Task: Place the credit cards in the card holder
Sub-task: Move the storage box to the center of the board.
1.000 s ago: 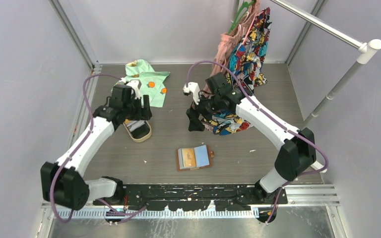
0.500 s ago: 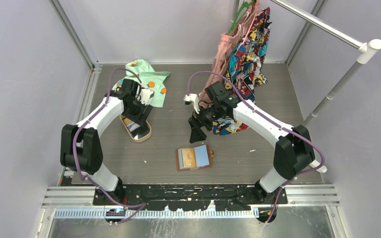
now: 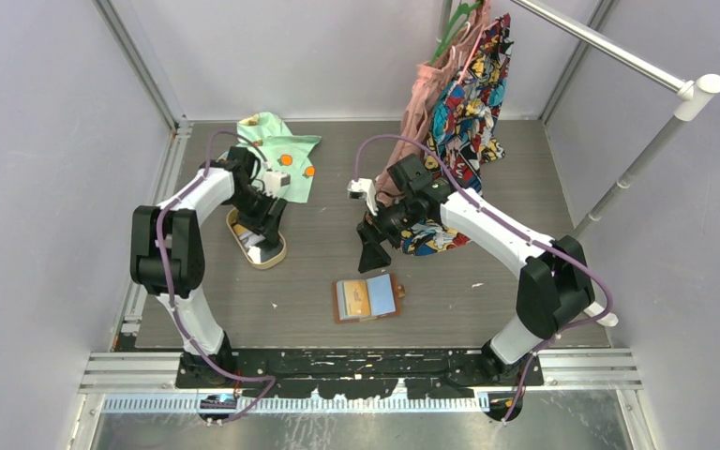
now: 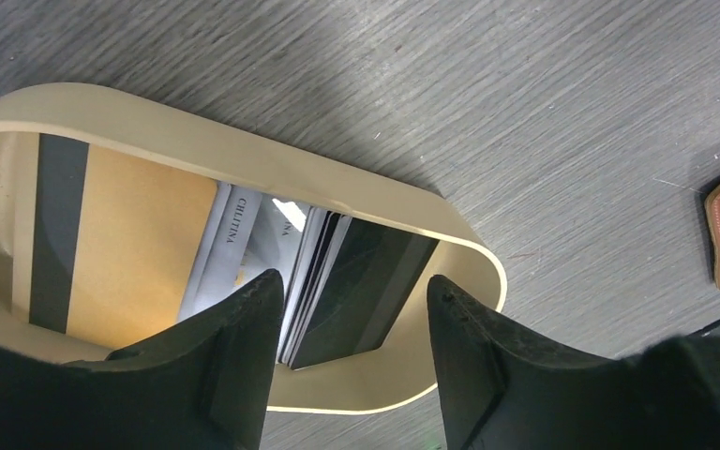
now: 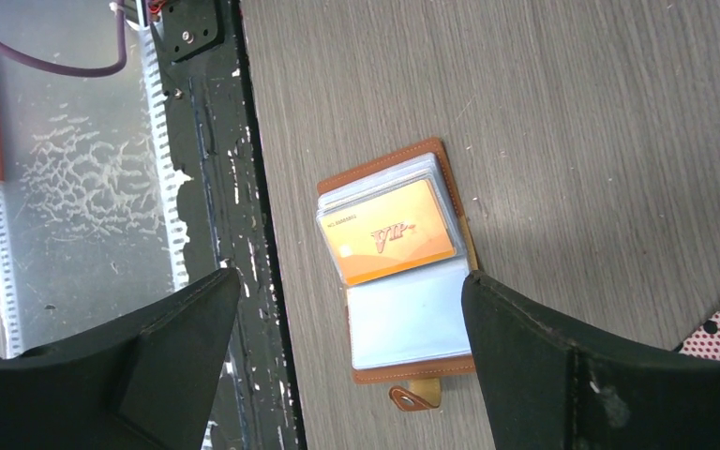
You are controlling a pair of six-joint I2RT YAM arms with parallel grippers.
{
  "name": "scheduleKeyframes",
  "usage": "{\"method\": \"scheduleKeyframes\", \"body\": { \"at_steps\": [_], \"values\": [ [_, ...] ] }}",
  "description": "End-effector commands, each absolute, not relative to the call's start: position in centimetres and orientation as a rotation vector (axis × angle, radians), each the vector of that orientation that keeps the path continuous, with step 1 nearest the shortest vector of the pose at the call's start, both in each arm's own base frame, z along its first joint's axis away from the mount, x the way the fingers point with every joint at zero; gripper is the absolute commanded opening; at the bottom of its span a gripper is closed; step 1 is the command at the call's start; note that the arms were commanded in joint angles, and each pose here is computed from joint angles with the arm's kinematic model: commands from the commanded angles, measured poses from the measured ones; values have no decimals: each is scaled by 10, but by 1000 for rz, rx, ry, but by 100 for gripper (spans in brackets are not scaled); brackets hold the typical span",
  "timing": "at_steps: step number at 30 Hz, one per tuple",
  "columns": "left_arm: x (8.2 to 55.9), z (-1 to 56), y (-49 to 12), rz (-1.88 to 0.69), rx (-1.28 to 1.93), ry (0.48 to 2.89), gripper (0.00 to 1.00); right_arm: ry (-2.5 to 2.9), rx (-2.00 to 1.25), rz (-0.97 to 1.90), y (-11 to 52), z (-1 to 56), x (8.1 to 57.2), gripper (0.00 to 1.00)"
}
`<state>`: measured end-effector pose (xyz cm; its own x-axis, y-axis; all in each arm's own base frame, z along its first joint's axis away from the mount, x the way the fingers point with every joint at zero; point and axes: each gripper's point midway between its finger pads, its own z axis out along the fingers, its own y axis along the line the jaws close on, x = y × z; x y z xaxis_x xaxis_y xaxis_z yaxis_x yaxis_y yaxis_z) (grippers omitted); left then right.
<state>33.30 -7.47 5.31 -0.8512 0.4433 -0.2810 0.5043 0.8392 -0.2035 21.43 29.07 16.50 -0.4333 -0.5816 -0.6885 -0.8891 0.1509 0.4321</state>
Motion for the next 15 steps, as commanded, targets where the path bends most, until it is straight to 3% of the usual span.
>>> {"method": "scheduleKeyframes", "body": {
  "at_steps": [1,15],
  "values": [
    [323,53,-81,-478,762,2803,57,2043,-1430,1222,295,170,212,93],
    [287,47,-105,-521,655,2959,36,2052,-1433,1210,294,169,213,93]
  ]
}}
